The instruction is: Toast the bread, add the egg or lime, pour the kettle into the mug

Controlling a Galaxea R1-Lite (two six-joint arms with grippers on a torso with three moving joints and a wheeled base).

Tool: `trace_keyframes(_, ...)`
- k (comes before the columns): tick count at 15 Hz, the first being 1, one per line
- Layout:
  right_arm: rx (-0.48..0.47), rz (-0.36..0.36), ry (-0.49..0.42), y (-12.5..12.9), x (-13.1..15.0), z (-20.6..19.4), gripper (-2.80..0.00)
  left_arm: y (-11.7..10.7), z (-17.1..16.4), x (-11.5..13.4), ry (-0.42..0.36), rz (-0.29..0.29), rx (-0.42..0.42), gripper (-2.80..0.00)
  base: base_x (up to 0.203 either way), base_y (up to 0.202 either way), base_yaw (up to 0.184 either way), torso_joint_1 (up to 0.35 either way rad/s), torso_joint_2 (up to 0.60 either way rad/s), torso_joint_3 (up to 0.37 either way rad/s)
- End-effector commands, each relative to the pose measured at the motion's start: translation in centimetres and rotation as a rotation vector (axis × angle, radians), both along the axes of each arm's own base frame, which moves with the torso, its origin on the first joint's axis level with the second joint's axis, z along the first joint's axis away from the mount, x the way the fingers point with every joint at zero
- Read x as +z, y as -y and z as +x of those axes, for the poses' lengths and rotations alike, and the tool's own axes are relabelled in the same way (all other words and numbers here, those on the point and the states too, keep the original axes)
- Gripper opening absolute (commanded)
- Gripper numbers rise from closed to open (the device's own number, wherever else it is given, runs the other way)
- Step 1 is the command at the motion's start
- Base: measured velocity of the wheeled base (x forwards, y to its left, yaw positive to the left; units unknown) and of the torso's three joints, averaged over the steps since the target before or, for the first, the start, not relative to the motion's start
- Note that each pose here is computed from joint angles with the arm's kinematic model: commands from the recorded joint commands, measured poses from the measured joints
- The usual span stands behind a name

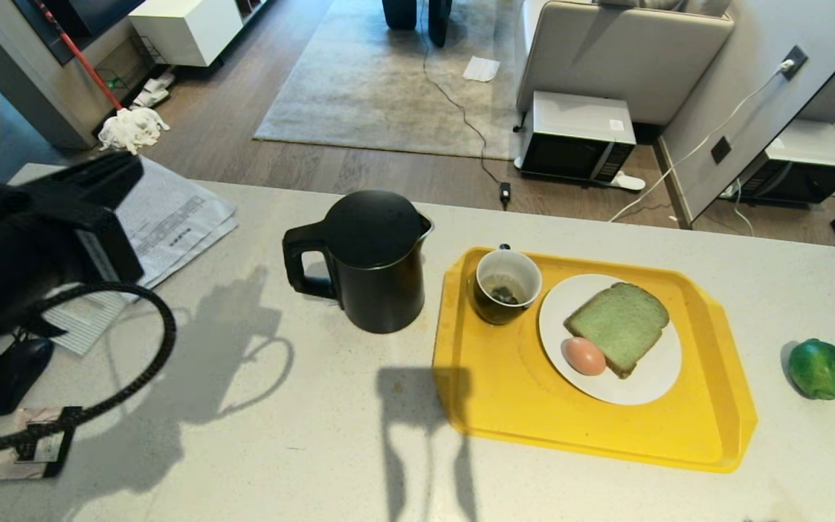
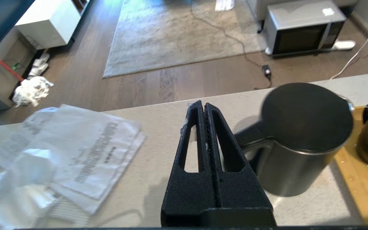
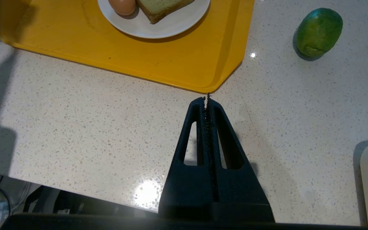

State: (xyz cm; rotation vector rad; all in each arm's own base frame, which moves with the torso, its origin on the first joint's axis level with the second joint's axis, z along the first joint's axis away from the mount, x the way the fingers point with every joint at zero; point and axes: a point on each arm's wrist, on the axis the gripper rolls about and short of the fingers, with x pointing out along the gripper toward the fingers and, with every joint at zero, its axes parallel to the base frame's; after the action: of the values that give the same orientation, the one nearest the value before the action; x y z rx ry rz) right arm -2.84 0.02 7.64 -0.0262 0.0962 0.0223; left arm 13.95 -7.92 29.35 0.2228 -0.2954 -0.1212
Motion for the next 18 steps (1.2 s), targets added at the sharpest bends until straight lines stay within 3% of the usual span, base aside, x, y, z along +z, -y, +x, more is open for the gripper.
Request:
trace_keyframes(1,0.001,-0.001,-0.001,0.0,0.0,0.0,-2.8,-2.5,-1.5,3.0,0.004,0.017,0.033,-2.8,0.0,0.0,0.0,0.0,0.0,0.0)
trace_keyframes(4,0.001,-0.001,-0.001,0.0,0.0,0.0,-2.8,-4.1,-3.0,3.6,0.053,0.048,0.004,-2.8,0.0,0.0,0.0,0.0,0.0,0.0)
trace_keyframes(7,0.001,-0.002,0.0,0.0,0.0,0.0,-2.8,-6.0,-7.5,0.5,0.072,0.073,0.01,-2.8,0.0,0.0,0.0,0.0,0.0,0.0)
trace_keyframes(9,0.001,-0.001,-0.001,0.0,0.0,0.0,-2.8,-7.4,-10.9,-2.7,0.065,0.082,0.064,-2.8,0.0,0.0,0.0,0.0,0.0,0.0)
trace_keyframes(13,0.001,-0.001,-0.002,0.0,0.0,0.0,-2.8,-8.1,-13.5,-10.5,-0.07,0.138,0.193,-2.8,0.0,0.0,0.0,0.0,0.0,0.0)
trace_keyframes(18,0.001,-0.001,-0.002,0.0,0.0,0.0,-2.8,-7.7,-14.9,-18.4,-0.147,0.163,0.124,-2.8,0.0,0.0,0.0,0.0,0.0,0.0)
